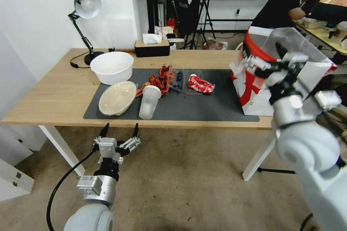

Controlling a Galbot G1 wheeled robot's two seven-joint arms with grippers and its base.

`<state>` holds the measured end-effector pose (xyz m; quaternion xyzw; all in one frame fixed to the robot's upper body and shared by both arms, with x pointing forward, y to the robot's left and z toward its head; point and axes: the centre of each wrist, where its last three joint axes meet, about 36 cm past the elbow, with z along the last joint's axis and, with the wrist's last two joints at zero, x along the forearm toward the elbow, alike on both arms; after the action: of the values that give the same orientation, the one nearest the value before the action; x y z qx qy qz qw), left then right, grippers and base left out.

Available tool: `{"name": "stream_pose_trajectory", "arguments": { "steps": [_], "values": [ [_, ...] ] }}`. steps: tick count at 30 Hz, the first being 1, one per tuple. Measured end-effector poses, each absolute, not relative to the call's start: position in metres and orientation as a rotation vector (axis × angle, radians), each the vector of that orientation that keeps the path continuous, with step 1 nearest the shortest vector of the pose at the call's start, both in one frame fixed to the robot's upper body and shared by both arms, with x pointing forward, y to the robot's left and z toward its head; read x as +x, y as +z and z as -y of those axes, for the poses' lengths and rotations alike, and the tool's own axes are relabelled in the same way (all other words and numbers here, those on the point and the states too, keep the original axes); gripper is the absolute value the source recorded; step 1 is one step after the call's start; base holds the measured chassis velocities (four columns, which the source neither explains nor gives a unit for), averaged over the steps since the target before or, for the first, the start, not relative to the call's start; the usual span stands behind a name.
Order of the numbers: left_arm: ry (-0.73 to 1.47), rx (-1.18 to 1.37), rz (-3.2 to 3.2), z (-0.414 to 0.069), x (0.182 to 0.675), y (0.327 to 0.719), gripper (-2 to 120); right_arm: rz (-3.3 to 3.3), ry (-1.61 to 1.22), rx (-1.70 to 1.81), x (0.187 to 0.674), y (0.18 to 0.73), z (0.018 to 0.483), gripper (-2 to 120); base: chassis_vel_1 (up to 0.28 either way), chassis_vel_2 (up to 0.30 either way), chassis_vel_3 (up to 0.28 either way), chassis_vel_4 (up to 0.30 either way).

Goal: Pick up the trash from the table and place it into the takeout bag.

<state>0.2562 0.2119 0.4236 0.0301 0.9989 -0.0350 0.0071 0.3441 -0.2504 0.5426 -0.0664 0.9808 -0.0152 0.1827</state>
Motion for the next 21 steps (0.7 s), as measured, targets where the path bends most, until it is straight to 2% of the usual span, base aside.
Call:
{"name": "stream_pose_trajectory", "arguments": {
  "steps": [13, 21],
  "values": [
    [-0.106, 0.09, -3.122, -0.215, 0.257, 0.421, 100, -2.939, -0.138, 0.009, 0.28, 0.426, 0.239, 100, 0.0, 0.0, 0.0, 0.0],
    [-0.106, 0.093, -3.124, -0.215, 0.257, 0.42, 100, -3.008, -0.127, 0.061, 0.264, 0.392, 0.237, 100, 0.0, 0.0, 0.0, 0.0]
  ]
}}
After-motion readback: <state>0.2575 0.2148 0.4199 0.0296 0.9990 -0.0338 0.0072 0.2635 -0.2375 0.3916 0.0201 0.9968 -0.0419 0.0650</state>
